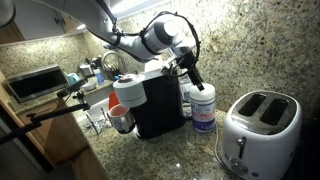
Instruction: Place the Lysol container on its side
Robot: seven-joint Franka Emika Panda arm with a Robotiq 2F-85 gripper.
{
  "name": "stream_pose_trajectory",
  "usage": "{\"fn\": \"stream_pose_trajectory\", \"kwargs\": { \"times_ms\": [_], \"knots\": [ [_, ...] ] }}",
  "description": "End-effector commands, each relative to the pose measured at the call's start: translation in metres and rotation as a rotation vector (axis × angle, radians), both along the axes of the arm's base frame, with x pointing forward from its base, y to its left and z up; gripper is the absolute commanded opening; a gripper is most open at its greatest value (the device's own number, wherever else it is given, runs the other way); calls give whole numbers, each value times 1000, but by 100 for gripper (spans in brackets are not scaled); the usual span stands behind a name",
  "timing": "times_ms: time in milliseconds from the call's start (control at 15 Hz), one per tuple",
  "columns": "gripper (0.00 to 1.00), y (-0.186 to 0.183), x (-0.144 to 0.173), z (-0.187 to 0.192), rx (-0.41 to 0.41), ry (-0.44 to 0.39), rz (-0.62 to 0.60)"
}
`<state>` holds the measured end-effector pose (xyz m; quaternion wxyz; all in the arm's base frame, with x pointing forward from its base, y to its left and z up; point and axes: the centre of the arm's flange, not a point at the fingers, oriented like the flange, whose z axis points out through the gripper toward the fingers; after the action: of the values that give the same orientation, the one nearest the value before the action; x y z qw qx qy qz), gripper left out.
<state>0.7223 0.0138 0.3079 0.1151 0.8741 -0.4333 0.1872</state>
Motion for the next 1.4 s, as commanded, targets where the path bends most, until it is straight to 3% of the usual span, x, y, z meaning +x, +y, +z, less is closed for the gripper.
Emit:
{"fn": "stream_pose_trajectory", "kwargs": {
  "times_ms": [0,133,200,267,333,467,600,667,867,1067,1133,1200,1333],
  "knots": [
    [100,1,13,0,-14,17,-19],
    [100,1,14,0,-17,21,-22],
    [75,1,14,0,-19,24,-19],
    [74,1,15,0,-22,25,-23],
    [83,1,15,1,-23,29,-25],
    [73,1,16,3,-31,22,-25],
    [49,1,17,4,-39,12,-25],
    [45,2,18,6,-41,9,-21],
    [49,2,19,8,-41,3,-20],
    [68,3,20,7,-40,10,-22],
    [61,3,20,6,-40,10,-23],
    [42,3,20,6,-35,13,-20],
    [33,4,21,4,-38,8,-32]
  ]
}}
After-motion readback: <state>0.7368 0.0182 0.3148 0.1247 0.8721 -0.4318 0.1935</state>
